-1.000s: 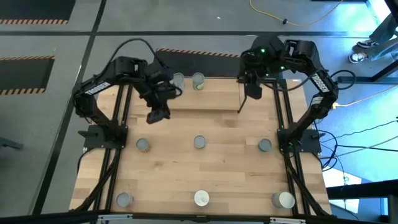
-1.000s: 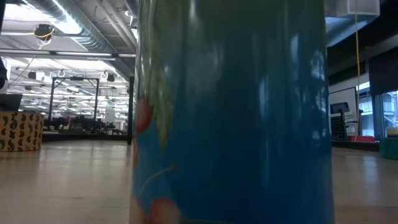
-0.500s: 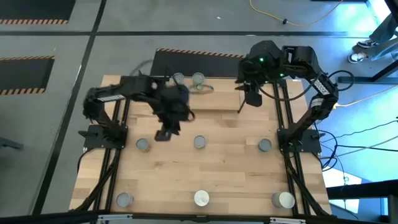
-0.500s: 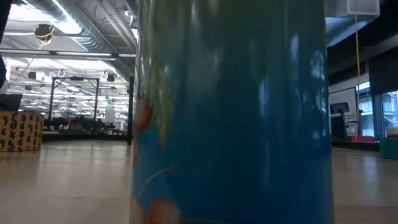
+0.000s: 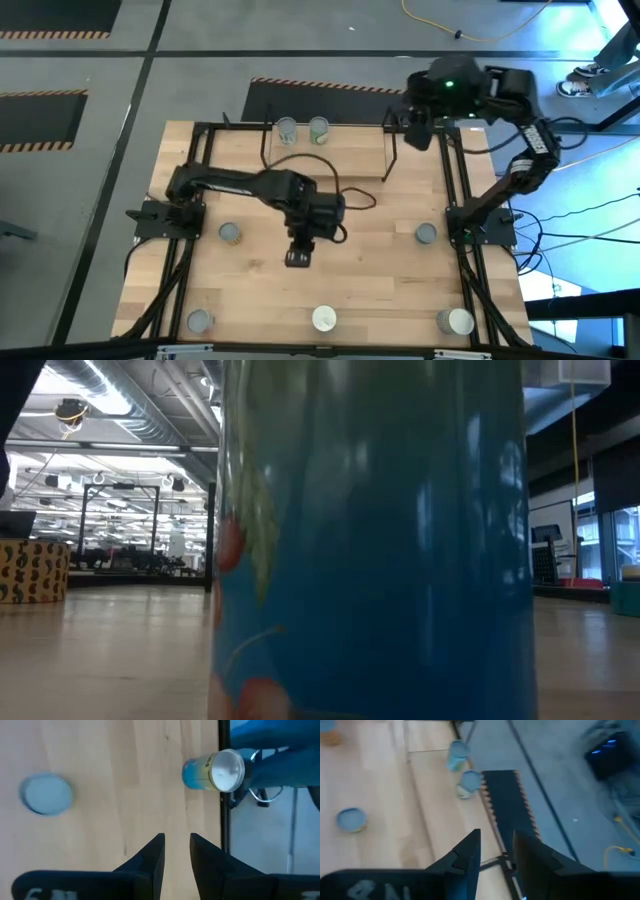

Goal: Pick and place cans onto a shelf
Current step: Put the bottom middle light blue can on the shelf aligned with the pink can

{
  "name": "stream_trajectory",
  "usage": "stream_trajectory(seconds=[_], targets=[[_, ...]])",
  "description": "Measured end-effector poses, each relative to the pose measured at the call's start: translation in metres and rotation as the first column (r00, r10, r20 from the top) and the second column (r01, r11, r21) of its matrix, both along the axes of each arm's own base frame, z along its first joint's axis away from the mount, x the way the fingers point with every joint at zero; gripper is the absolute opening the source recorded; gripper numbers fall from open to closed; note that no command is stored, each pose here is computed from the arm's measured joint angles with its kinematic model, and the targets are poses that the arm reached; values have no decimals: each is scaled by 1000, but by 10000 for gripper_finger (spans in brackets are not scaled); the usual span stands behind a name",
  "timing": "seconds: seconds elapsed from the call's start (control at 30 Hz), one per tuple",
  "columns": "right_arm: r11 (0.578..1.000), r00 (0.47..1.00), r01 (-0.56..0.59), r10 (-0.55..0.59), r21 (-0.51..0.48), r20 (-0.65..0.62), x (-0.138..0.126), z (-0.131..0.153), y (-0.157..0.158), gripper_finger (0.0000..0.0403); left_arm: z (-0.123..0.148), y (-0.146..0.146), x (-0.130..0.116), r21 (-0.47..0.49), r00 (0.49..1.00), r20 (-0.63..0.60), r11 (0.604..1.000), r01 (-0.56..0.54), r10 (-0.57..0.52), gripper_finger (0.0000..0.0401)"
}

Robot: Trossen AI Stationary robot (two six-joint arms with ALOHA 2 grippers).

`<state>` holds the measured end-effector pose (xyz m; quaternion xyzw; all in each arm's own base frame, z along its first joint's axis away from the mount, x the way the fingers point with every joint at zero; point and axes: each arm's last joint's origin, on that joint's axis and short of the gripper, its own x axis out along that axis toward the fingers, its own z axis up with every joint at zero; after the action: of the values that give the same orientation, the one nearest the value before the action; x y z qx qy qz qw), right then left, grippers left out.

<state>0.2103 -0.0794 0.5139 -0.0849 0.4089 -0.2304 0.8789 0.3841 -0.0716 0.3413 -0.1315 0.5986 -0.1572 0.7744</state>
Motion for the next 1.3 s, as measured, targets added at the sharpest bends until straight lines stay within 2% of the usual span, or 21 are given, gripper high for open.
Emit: stream_trajectory(seconds=[0.2,0.33,0.5,0.6,0.93,1.3], targets=[[998,994,29,-23,-48,110,-27,17,5,117,-25,-35,22,-86,1000,9,996,27,-26,83],[999,982,-4,12,-48,186,-40,26,11,117,-41,-59,34,-138,1000,20,990,19,-16,83],[993,960,-116,113,-3,255,-51,32,19,117,-53,-87,34,-24,999,39,1000,-9,10,83],[987,951,-158,148,16,272,-54,33,22,117,-57,-100,37,-5,996,78,999,-41,41,83],[985,952,-170,162,7,258,-54,33,22,117,-70,-135,32,39,987,79,989,-143,139,83],[985,953,-173,167,2,254,-54,33,22,117,-85,-138,35,85,982,64,980,-182,176,83]])
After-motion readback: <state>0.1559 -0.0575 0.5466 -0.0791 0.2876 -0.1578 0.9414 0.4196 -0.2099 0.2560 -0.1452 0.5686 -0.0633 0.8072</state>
